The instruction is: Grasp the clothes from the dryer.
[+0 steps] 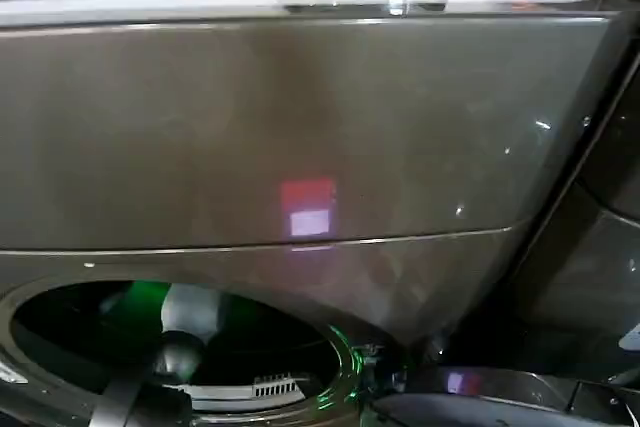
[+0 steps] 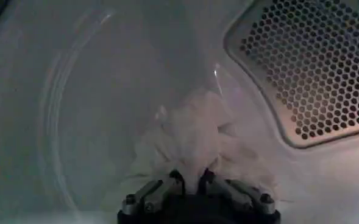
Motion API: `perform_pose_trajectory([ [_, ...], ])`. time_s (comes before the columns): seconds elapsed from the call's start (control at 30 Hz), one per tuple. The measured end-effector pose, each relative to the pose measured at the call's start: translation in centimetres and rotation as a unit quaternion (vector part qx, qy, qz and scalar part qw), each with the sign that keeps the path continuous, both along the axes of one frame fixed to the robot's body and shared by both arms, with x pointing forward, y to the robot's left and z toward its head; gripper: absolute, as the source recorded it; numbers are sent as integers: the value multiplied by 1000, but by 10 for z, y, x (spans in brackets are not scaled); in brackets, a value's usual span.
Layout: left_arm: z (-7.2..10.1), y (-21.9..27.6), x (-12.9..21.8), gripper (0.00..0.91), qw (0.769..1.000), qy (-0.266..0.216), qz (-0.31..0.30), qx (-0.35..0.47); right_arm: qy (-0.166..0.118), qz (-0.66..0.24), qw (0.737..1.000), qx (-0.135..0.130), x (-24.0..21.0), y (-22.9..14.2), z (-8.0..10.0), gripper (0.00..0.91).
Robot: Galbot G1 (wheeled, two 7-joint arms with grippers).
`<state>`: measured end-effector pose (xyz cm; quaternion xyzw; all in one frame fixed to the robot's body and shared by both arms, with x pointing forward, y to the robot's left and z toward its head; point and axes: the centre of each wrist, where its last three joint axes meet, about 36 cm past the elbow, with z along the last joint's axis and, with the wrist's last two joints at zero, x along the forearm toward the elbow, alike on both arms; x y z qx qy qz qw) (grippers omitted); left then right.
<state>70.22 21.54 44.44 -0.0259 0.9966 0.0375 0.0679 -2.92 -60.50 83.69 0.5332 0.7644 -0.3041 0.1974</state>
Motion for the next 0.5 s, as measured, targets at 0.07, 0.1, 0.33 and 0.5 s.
perform_pose_trajectory([
  [0.07,-2,0,-1,0,1000,1,0,0,1,1,1000,0,0,1,1,907],
  [0.1,-3,0,-2,0,1000,1,0,0,2,1,1000,0,0,2,1,907],
  [0.33,-2,-1,-2,0,1000,0,-2,1,4,3,1000,1,-1,3,3,907],
  [0.5,2,-5,0,0,1000,-4,-4,0,5,4,1000,1,-2,4,4,907],
])
